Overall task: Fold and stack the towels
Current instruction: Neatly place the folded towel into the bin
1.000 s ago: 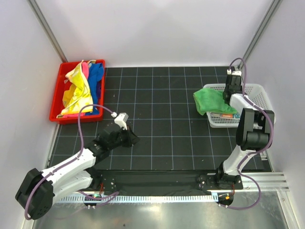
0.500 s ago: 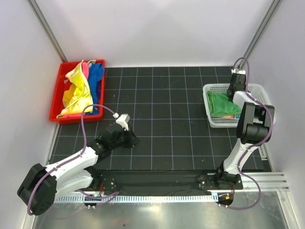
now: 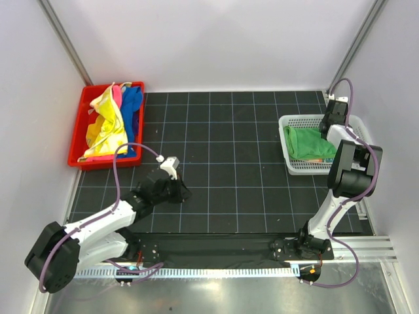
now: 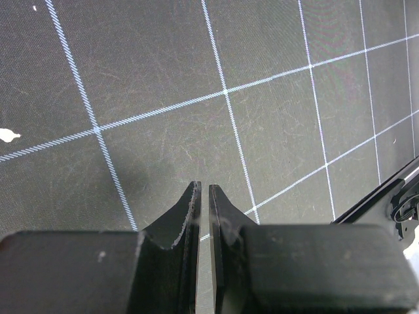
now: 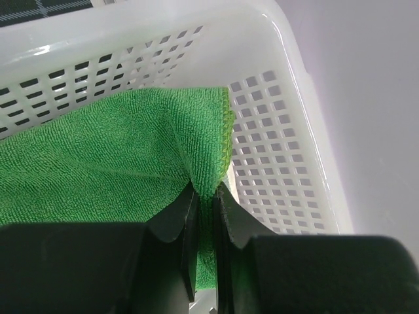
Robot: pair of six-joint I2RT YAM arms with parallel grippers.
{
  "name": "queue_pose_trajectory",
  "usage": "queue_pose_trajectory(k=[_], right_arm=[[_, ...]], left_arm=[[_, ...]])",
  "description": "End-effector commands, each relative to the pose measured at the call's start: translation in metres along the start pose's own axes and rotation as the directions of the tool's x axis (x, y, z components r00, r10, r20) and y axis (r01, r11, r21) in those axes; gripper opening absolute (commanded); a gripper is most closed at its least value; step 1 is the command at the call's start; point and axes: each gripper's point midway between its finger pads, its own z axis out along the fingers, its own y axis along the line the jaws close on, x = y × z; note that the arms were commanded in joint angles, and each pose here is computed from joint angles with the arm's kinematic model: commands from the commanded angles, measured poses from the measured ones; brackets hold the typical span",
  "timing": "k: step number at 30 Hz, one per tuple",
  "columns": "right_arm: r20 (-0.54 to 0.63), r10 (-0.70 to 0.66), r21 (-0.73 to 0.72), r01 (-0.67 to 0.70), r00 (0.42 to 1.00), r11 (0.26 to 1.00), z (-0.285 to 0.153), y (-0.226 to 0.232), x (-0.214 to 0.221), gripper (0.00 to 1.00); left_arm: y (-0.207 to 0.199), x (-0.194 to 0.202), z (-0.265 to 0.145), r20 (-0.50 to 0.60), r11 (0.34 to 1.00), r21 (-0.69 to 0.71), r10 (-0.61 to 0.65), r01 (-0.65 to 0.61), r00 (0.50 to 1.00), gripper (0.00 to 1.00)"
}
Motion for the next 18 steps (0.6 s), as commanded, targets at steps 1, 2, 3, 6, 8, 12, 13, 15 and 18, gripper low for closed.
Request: queue_pose_trajectory(k=[1, 2, 3, 6, 8, 12, 13, 15, 18], right_arm=[[0.058, 0.064, 0.050, -0.067, 0.996, 0.996, -0.006, -0.021, -0.019, 0.02], [0.055, 0.068, 0.053, -0.071, 0.996, 0.996, -0.005, -0.022, -0.018, 0.02], [0.051, 0.081, 0.052, -0.083, 0.995, 0.995, -0.004, -0.026, -0.016, 0.03], [0.055, 0.097, 0.054, -0.100, 0.994, 0.994, -0.007, -0.030, -0.017, 0.23], [0.060, 0.120, 0.065, -0.124, 0.991, 0.990, -0.011, -0.034, -0.019, 0.47], [0.071, 0.209, 0.094, -0.216, 0.975, 0.972, -0.021, -0.043, -0.022, 0.89], [0.084, 0.257, 0.096, -0.265, 0.963, 0.960, -0.024, -0.046, -0.028, 0.94], [0.123, 0.333, 0.094, -0.345, 0.935, 0.934, -0.039, -0.058, -0.042, 1.00], [0.197, 0.473, 0.049, -0.490, 0.859, 0.870, -0.069, -0.071, -0.069, 1.00]], left_arm=[[-0.011, -0.012, 0.001, 0.043, 0.999, 0.044, 0.019, -0.021, 0.999, 0.13], [-0.011, -0.012, 0.001, 0.042, 0.999, 0.043, 0.019, -0.021, 0.999, 0.13], [-0.011, -0.011, 0.002, 0.040, 0.999, 0.042, 0.019, -0.021, 0.999, 0.13], [-0.011, -0.012, 0.002, 0.042, 0.999, 0.043, 0.019, -0.021, 0.999, 0.13], [-0.011, -0.012, 0.002, 0.043, 0.999, 0.041, 0.019, -0.021, 0.999, 0.14], [-0.011, -0.013, 0.002, 0.047, 0.999, 0.041, 0.019, -0.021, 0.999, 0.15], [-0.011, -0.014, 0.001, 0.050, 0.999, 0.041, 0.019, -0.022, 0.999, 0.15], [-0.011, -0.015, 0.001, 0.055, 0.999, 0.039, 0.022, -0.024, 0.998, 0.15], [-0.007, -0.016, 0.000, 0.065, 0.999, 0.021, 0.025, -0.027, 0.998, 0.17]])
